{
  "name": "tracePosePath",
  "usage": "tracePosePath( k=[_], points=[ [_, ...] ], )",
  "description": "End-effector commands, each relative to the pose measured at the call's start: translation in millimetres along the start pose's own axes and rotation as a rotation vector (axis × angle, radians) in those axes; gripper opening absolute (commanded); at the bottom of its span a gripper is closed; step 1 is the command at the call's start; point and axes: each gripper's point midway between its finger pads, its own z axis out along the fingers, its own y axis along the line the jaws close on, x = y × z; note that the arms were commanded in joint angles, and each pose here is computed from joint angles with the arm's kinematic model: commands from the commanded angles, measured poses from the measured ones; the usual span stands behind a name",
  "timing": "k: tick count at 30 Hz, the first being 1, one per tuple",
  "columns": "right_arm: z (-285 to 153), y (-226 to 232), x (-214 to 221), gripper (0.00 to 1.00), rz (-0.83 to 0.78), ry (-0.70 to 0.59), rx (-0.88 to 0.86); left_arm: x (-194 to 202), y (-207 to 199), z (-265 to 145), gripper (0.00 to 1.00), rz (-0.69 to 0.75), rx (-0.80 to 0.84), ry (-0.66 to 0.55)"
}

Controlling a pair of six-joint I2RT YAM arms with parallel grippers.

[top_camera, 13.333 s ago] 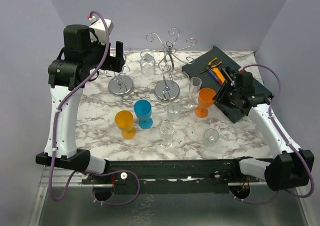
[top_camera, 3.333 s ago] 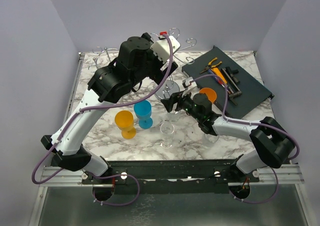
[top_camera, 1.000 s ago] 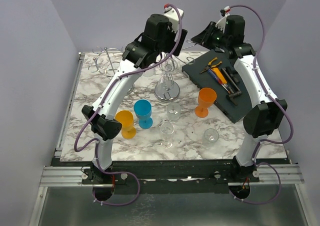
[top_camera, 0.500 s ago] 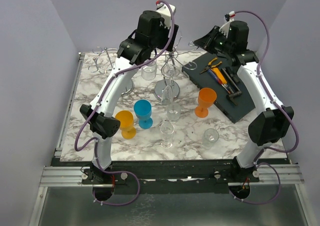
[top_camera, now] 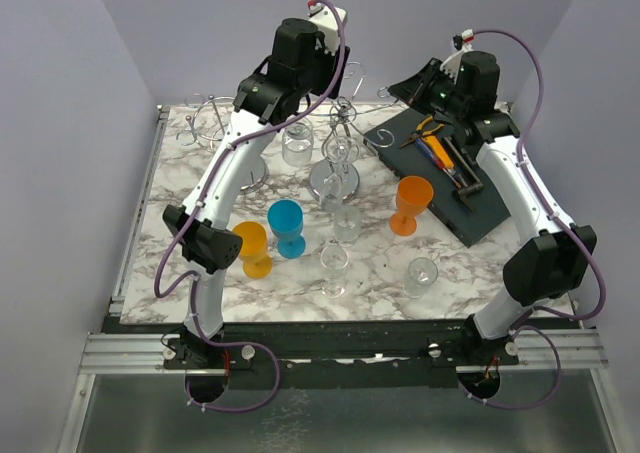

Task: Place the wine glass upside down on the wine glass rack
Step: Adjust the wine rack at the center of the board.

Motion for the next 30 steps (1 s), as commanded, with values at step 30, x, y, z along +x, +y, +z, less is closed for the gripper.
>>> tracePosePath(
  k=[30],
  points=[
    [21,-54,27,0.00,-0.028,0.069,0.214,-9,-65,-45,0.76,-0.023,0.124,-0.015]
  ],
)
